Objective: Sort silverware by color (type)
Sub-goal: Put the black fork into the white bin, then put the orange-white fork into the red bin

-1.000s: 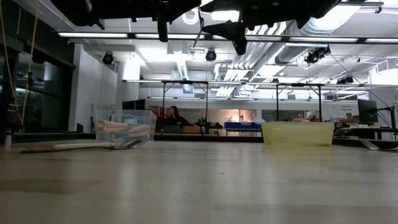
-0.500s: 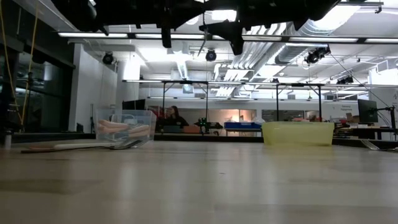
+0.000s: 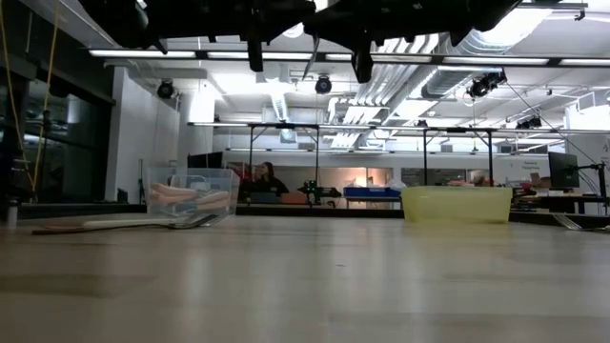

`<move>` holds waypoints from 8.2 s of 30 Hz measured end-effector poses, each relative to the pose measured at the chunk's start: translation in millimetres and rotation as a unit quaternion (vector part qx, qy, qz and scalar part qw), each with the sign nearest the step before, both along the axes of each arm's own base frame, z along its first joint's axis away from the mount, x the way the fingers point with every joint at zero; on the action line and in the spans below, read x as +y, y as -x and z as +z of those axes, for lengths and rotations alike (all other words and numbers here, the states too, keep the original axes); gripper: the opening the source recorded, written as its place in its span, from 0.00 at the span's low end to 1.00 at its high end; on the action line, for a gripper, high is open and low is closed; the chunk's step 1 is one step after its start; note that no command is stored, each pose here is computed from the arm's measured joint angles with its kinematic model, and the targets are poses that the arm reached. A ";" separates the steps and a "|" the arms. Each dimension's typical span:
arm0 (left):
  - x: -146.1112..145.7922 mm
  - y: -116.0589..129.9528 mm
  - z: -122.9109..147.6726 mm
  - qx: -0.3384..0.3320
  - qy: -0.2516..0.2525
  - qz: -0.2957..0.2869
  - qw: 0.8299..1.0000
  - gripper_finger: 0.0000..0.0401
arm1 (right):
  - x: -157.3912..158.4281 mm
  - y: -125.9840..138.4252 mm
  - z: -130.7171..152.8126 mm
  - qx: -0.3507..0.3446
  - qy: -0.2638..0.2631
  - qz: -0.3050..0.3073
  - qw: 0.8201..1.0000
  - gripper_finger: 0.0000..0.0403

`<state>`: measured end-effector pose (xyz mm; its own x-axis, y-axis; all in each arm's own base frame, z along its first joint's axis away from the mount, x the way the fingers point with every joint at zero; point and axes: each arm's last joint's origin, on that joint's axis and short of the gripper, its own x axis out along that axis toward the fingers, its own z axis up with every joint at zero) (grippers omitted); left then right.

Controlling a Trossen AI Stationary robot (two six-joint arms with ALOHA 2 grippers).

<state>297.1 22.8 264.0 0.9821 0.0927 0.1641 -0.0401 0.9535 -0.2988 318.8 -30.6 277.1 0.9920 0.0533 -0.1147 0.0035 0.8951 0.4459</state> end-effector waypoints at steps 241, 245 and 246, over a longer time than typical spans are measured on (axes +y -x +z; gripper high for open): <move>8.4 114.1 41.7 0.035 -0.062 0.081 0.994 0.00 | -12.9 23.8 30.8 -0.048 0.122 -0.009 0.991 0.03; 8.4 114.1 41.7 0.035 -0.062 0.081 0.994 0.00 | -12.8 23.8 29.7 -0.043 0.115 -0.008 0.992 0.02; 8.4 114.1 41.7 0.035 -0.062 0.081 0.994 0.00 | -12.8 23.8 29.3 -0.040 0.114 -0.008 0.993 0.01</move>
<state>183.0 31.2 305.7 0.9652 0.2344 0.1163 -0.2130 0.9620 -0.1710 295.0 -43.4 306.3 0.9989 0.0200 -0.0422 -0.0097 0.9728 0.2314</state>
